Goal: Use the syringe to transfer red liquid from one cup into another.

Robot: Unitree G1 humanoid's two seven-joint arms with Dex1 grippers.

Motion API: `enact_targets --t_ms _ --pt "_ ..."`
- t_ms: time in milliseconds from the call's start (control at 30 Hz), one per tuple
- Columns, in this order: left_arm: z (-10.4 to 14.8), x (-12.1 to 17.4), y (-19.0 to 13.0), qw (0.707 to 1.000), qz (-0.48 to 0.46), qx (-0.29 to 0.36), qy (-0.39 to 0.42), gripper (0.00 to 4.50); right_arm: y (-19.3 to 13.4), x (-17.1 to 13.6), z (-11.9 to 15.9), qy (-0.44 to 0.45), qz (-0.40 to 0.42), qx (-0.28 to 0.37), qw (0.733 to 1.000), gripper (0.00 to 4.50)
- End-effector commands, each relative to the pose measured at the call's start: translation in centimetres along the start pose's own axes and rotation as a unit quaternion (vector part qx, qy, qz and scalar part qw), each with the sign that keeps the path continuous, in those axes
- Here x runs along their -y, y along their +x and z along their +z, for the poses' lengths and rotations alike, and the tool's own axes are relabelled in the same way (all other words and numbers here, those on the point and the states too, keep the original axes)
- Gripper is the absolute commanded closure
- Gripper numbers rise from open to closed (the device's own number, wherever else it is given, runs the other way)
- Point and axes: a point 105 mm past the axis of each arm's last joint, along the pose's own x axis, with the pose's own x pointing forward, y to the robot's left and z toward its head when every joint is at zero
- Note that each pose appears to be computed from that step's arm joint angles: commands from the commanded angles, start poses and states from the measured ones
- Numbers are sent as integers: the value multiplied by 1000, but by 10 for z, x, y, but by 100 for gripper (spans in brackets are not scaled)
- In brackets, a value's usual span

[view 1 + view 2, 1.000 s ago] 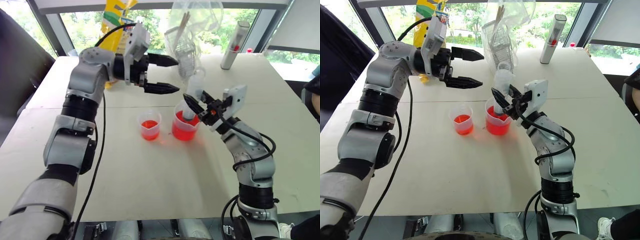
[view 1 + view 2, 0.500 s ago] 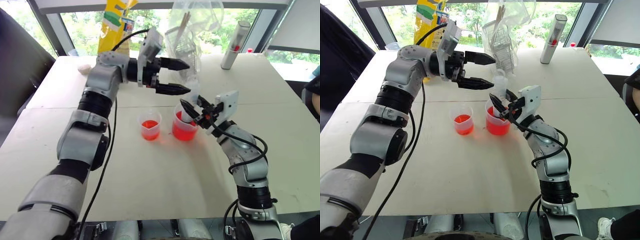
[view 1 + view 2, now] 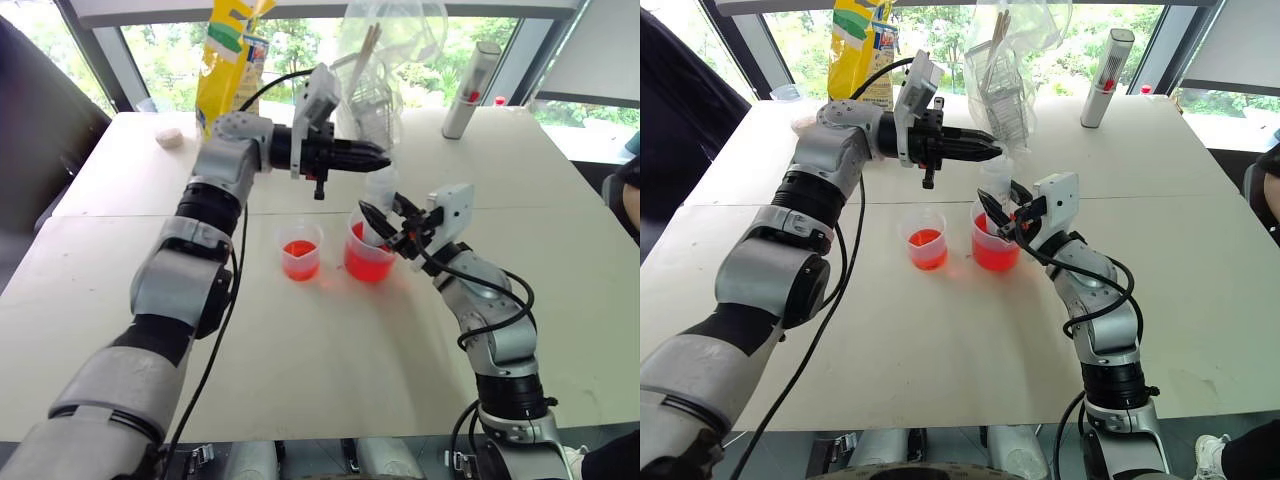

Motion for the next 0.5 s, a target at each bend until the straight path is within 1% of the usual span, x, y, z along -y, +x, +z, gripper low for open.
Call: enact_targets --t_ms 33,500 --pt "26 -2 3 999 0 21 41 440 -2 -5 17 -12 11 30 999 309" --pt "56 -8 -1 996 22 51 74 440 -3 -17 -6 40 32 -1 999 309"
